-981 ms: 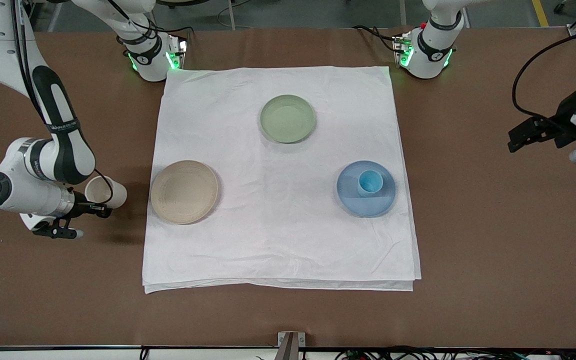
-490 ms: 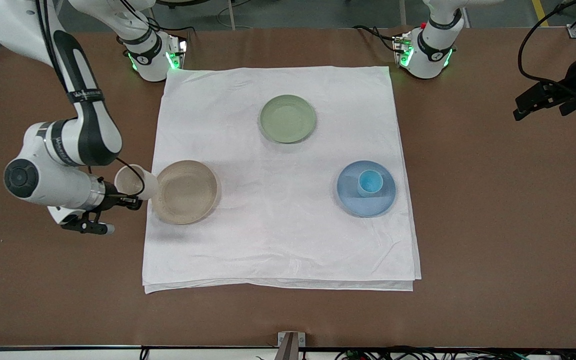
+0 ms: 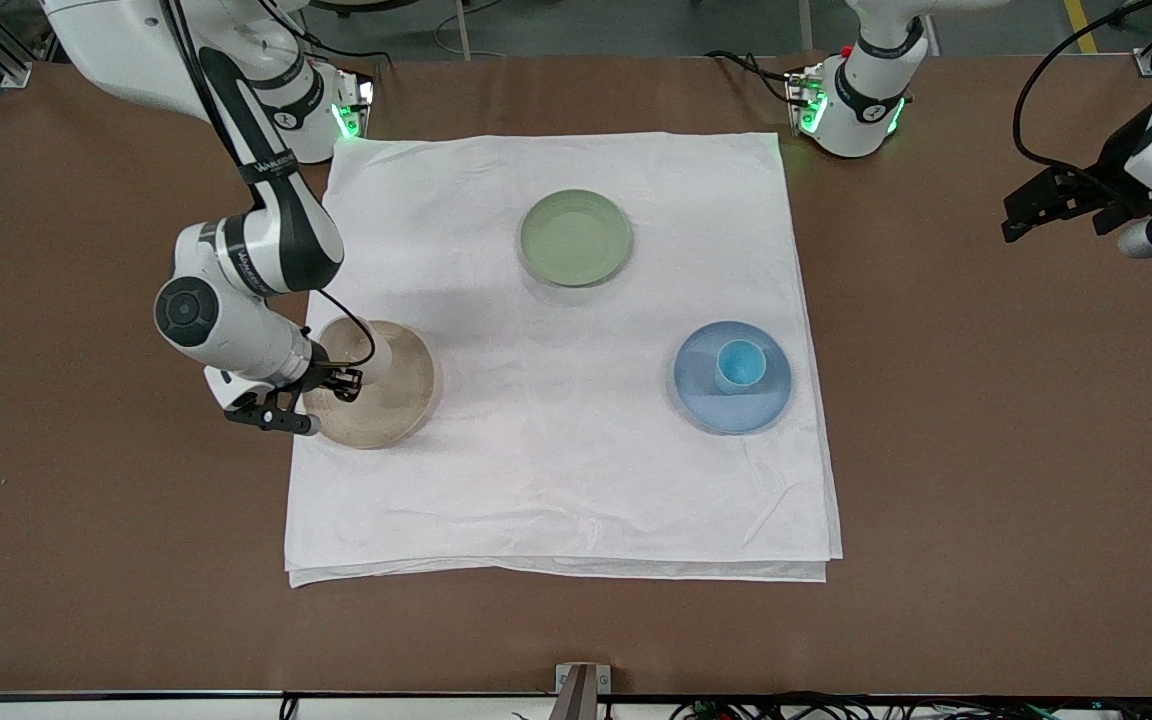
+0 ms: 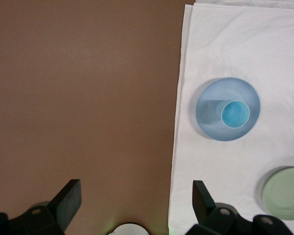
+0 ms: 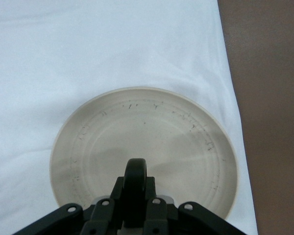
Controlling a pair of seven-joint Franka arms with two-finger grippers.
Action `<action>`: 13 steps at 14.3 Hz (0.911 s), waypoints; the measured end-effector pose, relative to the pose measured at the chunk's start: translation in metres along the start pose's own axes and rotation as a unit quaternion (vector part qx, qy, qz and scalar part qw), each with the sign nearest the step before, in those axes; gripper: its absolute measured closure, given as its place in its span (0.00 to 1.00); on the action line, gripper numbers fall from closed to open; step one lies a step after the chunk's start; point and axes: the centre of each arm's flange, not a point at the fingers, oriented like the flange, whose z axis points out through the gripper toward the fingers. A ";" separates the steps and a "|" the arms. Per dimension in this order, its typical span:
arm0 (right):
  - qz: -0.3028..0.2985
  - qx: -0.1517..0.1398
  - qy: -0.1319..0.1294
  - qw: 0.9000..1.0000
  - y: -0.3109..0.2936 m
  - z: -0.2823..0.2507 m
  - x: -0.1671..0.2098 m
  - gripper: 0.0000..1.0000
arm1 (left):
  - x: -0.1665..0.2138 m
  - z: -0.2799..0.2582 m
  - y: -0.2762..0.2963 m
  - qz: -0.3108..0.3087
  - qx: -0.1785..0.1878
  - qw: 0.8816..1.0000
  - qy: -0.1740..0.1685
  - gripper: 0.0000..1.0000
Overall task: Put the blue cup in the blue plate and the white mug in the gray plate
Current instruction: 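Lower the mug onto the beige plate and open the right gripper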
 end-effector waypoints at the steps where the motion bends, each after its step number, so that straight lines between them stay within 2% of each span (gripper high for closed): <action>1: 0.001 0.001 0.004 1.000 0.001 0.001 0.000 0.81 | 0.000 0.000 -0.001 -0.001 0.000 1.000 0.000 0.00; 8: 0.005 -0.004 0.005 1.000 0.007 0.030 0.004 0.81 | 0.001 0.000 -0.004 -0.004 -0.001 1.000 0.001 0.00; 10: 0.005 -0.005 0.004 1.000 0.006 0.035 0.004 0.78 | 0.001 0.000 -0.004 -0.004 -0.001 1.000 0.001 0.00; 12: 0.005 -0.004 0.005 1.000 0.006 0.034 0.005 0.63 | 0.001 0.000 -0.004 -0.003 0.000 1.000 0.001 0.00; 13: 0.006 -0.004 0.005 1.000 0.007 0.032 0.006 0.51 | 0.001 0.000 -0.003 -0.003 0.000 1.000 0.001 0.00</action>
